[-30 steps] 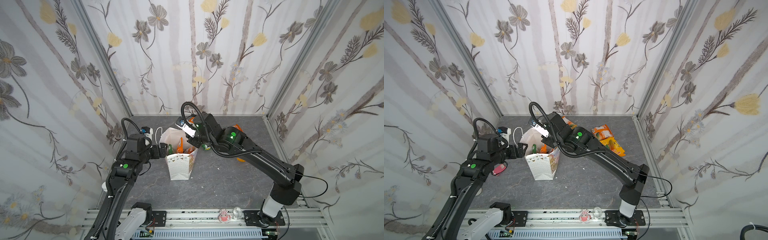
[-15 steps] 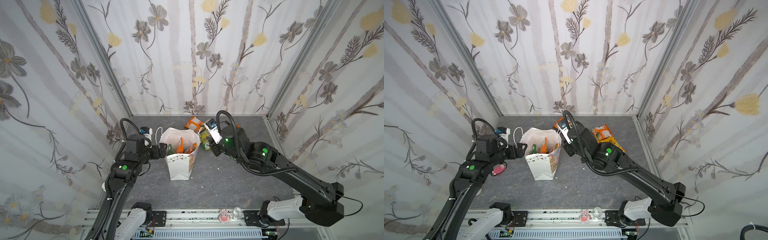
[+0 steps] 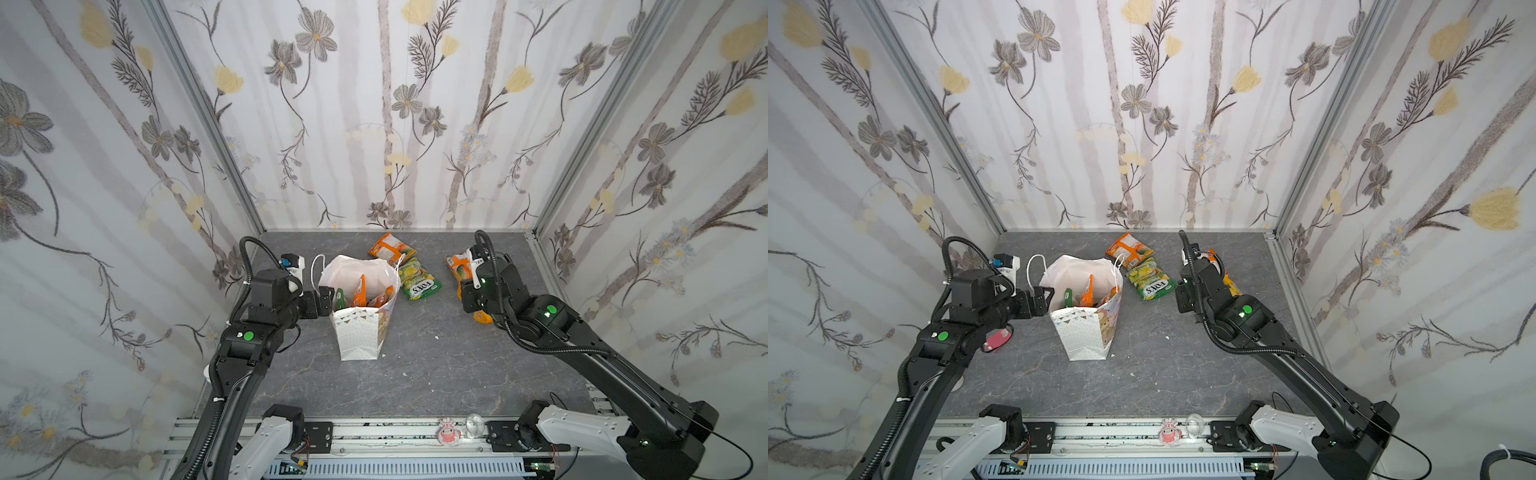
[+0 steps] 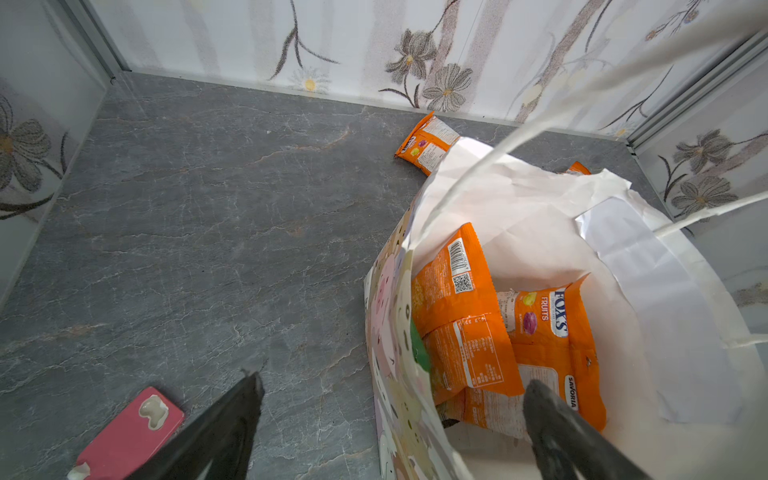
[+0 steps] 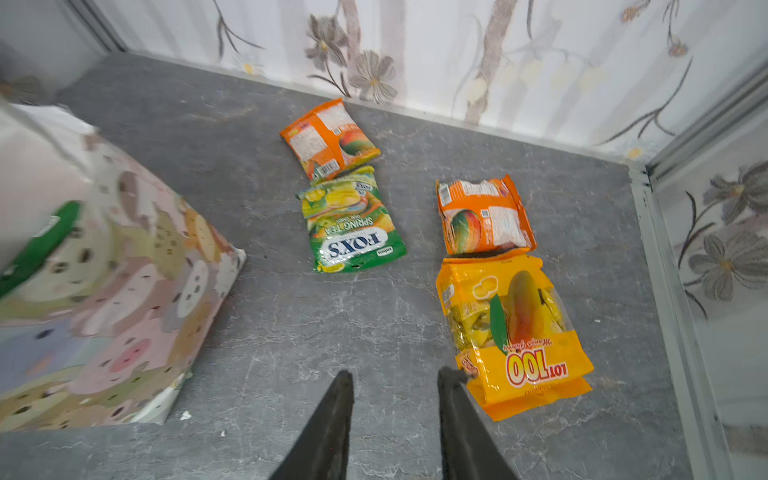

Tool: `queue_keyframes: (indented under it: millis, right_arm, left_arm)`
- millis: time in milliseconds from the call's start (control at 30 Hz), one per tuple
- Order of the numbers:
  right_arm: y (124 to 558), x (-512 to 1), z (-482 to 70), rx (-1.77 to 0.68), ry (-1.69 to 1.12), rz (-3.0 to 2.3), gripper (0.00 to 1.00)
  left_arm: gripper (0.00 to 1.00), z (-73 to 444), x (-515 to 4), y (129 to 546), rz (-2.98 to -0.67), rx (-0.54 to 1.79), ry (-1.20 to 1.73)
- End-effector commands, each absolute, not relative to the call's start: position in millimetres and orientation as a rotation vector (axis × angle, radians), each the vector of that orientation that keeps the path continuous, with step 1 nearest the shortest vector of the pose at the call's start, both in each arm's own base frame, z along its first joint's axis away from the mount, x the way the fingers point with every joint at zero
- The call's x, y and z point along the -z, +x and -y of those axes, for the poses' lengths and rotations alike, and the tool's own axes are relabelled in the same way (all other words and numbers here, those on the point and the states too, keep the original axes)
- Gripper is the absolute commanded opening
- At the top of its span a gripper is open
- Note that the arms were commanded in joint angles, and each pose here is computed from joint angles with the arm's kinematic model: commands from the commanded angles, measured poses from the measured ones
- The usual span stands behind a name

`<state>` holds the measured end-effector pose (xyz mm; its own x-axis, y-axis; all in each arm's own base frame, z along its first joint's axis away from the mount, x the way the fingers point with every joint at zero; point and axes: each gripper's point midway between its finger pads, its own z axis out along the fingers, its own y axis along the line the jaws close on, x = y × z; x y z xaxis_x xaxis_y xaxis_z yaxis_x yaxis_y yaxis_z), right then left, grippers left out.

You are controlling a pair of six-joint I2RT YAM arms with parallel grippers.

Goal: Place the snacks into the paper bag

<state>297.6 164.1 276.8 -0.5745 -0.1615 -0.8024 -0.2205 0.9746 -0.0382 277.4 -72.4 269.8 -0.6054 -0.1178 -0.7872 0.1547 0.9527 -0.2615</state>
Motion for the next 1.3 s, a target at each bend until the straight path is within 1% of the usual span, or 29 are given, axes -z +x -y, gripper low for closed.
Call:
queue_keyframes:
  millis: [0,100,200,467,667,800,1167,1267]
  right_arm:
    - [309,-245,-149,0.01,-0.203,-2.292,0.36]
    - [321,-223,-135,0.161,-0.186,-2.34,0.37]
    - [327,-200,-127,0.26,-0.199,-2.389,0.36]
    - [324,-155,-112,0.367,-0.224,-2.499,0.37]
    - [324,-141,-101,0.408,-0.218,-2.521,0.37]
    - [327,-128,-95,0.462,-0.248,-2.543,0.4]
    - [345,-91,-72,0.689,-0.308,-2.583,0.41]
    - [347,-85,-64,0.758,-0.316,-2.583,0.43]
  left_arm:
    - [0.98,69,-272,278,-2.175,0.36,0.017]
    - [0.98,68,-272,279,-2.176,0.35,0.012]
    - [0.98,68,-271,279,-2.181,0.35,0.011]
    - [0.98,68,-269,280,-2.186,0.348,0.01]
    - [0.99,70,-268,283,-2.196,0.354,0.016]
    - [0.98,70,-267,284,-2.201,0.358,0.019]
    - [0.98,71,-265,287,-2.212,0.357,0.021]
    - [0.98,72,-265,289,-2.214,0.357,0.024]
